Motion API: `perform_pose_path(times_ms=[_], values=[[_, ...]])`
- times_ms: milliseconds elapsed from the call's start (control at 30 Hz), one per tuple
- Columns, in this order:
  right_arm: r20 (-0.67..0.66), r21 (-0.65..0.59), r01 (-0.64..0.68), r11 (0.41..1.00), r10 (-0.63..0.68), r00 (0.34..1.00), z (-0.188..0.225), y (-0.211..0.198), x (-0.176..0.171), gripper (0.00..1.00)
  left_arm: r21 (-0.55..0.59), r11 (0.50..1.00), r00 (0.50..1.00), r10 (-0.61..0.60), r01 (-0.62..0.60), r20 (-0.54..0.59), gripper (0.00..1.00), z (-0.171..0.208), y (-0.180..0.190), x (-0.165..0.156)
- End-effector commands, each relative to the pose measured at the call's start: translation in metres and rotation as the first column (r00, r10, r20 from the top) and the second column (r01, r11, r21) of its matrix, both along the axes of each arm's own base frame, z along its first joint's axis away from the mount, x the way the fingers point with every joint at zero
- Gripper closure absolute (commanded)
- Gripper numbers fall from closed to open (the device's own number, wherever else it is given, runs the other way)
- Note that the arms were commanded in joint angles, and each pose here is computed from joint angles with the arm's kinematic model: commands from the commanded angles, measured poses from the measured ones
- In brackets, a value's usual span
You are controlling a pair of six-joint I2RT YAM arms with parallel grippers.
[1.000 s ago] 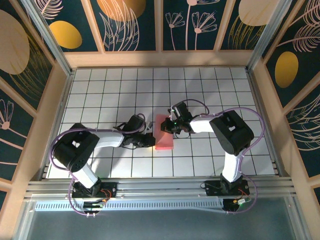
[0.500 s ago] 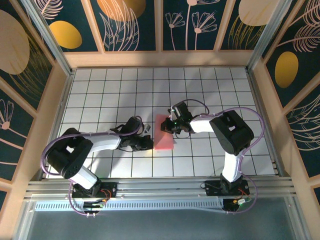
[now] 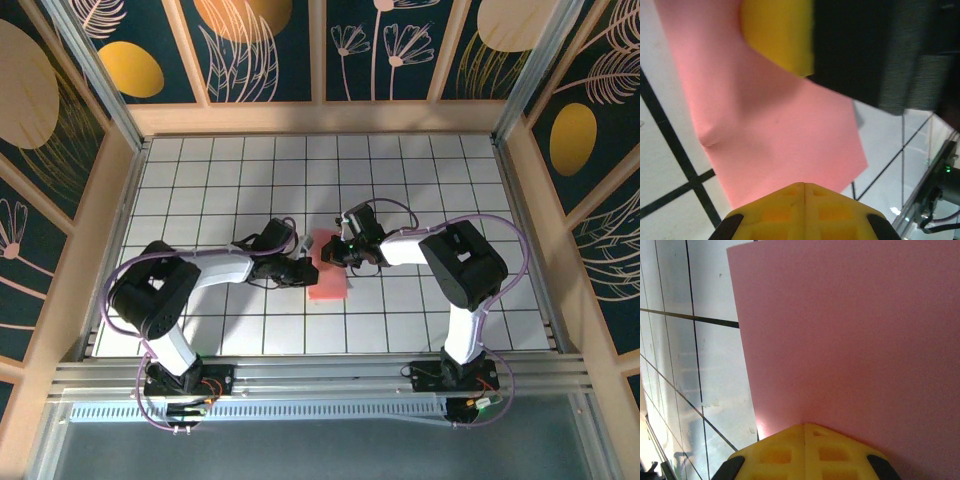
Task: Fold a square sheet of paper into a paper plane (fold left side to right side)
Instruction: First fold the square sheet of paper in half at the center of the table.
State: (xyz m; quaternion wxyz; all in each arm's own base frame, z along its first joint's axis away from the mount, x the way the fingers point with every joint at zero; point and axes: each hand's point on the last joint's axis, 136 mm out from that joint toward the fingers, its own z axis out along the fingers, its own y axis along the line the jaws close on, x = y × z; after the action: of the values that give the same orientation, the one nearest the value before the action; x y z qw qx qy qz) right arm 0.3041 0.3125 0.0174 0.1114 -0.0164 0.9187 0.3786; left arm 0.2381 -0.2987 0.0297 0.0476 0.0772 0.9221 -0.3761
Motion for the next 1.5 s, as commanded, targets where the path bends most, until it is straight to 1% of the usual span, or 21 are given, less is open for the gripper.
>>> perform_pose_path(times_ms=[0, 267, 500, 667, 700, 867, 933, 1033, 1200, 1300, 1400, 1467], values=[[-0.054, -0.149, 0.024, 0.989, -0.032, 0.998, -0.037, -0.027, -0.011, 1.0, 0.002, 0.999, 0.999, -0.034, 0.034, -0.023, 1.0, -0.011, 0.0, -0.006], [-0.053, -0.162, 0.021, 0.987, -0.03, 0.998, -0.038, -0.028, -0.011, 1.0, 0.051, 0.998, 0.996, -0.041, 0.045, -0.082, 1.0, -0.033, 0.012, -0.026], [-0.053, -0.168, 0.016, 0.986, -0.025, 0.998, -0.039, -0.03, -0.013, 1.0, 0.1, 0.992, 0.991, -0.065, 0.077, -0.117, 1.0, -0.041, 0.024, -0.047], [-0.052, -0.166, 0.015, 0.986, -0.024, 0.998, -0.039, -0.03, -0.013, 1.0, 0.09, 0.989, 0.985, -0.108, 0.121, -0.133, 1.0, -0.039, 0.026, -0.063], [-0.053, -0.165, 0.013, 0.986, -0.022, 0.998, -0.039, -0.029, -0.014, 1.0, 0.074, 0.989, 0.986, -0.122, 0.131, -0.114, 1.0, -0.033, 0.025, -0.065], [-0.046, -0.16, 0.008, 0.987, -0.016, 0.999, -0.037, -0.029, -0.014, 1.0, 0.056, 0.988, 0.986, -0.14, 0.146, -0.093, 1.0, -0.026, 0.027, -0.069], [-0.045, -0.159, 0.005, 0.987, -0.012, 0.999, -0.037, -0.028, -0.014, 1.0, 0.051, 0.988, 0.988, -0.139, 0.143, -0.072, 1.0, -0.019, 0.025, -0.065], [-0.038, -0.156, 0.001, 0.988, -0.007, 0.999, -0.035, -0.028, -0.014, 1.0, 0.03, 0.993, 0.993, -0.114, 0.115, -0.02, 1.0, -0.002, 0.02, -0.048], [-0.036, -0.156, 0.0, 0.988, -0.005, 0.999, -0.034, -0.028, -0.015, 1.0, -0.043, 0.999, 0.998, -0.012, 0.015, 0.061, 1.0, 0.029, 0.018, -0.004], [-0.033, -0.151, -0.002, 0.989, -0.003, 0.999, -0.033, -0.027, -0.014, 1.0, -0.03, 1.0, 0.997, 0.01, -0.008, 0.074, 1.0, 0.024, 0.019, 0.016], [-0.033, -0.149, -0.004, 0.989, -0.001, 0.999, -0.032, -0.026, -0.015, 1.0, -0.01, 1.0, 0.997, -0.005, 0.006, 0.073, 1.0, 0.015, 0.013, 0.027], [-0.033, -0.149, -0.003, 0.989, -0.002, 0.999, -0.032, -0.026, -0.014, 1.0, 0.01, 1.0, 0.999, -0.009, 0.009, 0.051, 1.0, 0.001, 0.012, 0.03]])
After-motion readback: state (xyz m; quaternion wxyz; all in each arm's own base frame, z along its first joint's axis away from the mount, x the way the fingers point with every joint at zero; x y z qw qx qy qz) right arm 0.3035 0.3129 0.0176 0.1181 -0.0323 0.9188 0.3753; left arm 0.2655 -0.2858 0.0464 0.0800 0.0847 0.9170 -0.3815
